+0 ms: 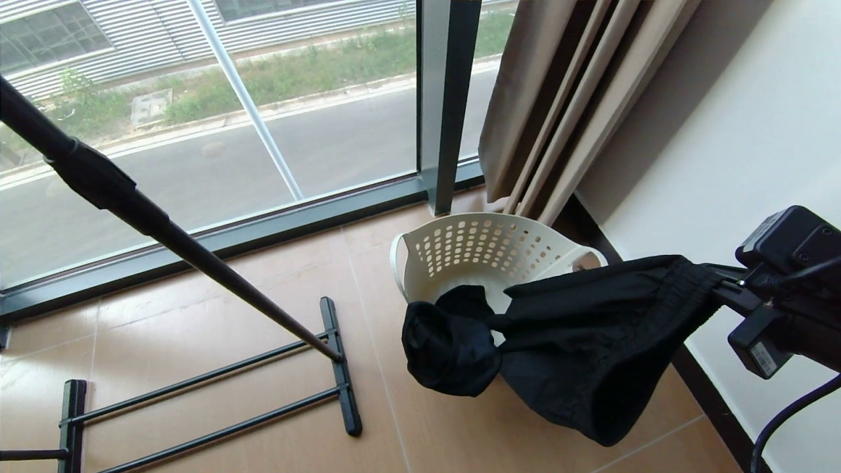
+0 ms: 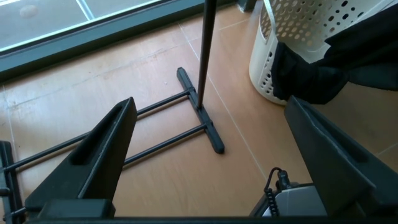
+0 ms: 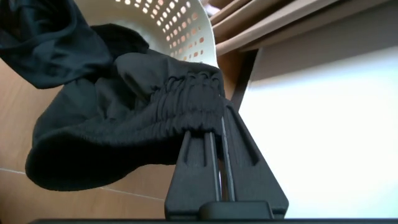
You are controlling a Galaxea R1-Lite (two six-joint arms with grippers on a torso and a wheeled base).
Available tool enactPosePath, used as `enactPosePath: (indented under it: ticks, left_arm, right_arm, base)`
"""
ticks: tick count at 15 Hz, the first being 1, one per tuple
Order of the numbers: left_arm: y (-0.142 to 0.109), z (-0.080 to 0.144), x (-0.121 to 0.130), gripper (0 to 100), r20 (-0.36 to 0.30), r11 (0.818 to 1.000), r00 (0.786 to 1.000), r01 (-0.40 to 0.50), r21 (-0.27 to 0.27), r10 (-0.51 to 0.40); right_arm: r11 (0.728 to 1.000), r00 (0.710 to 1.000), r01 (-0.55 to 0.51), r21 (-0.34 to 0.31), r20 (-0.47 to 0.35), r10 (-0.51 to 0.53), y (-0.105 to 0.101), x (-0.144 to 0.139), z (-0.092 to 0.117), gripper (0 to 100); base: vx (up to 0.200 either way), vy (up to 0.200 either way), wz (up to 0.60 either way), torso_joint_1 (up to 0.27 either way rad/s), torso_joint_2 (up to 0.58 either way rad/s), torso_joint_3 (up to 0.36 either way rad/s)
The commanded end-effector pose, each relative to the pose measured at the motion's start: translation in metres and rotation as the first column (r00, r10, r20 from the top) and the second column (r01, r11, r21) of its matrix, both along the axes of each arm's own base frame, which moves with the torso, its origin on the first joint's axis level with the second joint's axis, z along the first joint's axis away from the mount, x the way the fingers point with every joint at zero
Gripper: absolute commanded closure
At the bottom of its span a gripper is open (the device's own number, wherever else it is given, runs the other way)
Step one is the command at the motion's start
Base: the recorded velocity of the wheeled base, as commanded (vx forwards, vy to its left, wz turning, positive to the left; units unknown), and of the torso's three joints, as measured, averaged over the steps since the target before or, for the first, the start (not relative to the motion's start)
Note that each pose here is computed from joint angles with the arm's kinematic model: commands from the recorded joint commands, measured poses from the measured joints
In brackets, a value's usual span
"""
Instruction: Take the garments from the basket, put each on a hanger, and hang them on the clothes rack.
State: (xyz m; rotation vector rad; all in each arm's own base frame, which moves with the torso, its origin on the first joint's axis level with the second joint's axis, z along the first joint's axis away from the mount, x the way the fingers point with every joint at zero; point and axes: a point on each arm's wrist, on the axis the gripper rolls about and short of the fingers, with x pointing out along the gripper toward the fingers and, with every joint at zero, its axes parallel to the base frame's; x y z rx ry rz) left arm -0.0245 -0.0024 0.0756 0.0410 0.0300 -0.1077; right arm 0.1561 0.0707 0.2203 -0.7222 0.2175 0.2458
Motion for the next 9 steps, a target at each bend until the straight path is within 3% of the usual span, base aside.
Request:
enactPosePath:
  ticks: [1,6,9]
  left_arm:
    - [0.0000,0.0000,0.0000,0,0.000,1.000,1.000,0.000,0.000,0.000]
    - [0.0000,0.0000,0.0000,0,0.000,1.000,1.000,0.000,0.000,0.000]
    - [0.0000,0.0000,0.0000,0,0.000,1.000,1.000,0.000,0.000,0.000]
  right_arm:
    - [1.000,1.000,0.000,0.006,-0.012,0.000,0.0005,0.0011,-0.0028,100]
    - [0.999,1.000,-0.026,0.035,-0.015,0.027,-0.0004,-0.0024,-0.0040,100]
    - [0.999,0.999,-0.025,0.032,-0.019,0.026,-0.0020,-0.0051,-0.0063,100]
  base:
    - [0.000,0.000,0.00,-0.002,0.00,0.203]
    - [0.000,0.000,0.00,0.006,-0.01,0.185]
    - [0.000,0.000,0.00,0.090,-0.34,-0.033]
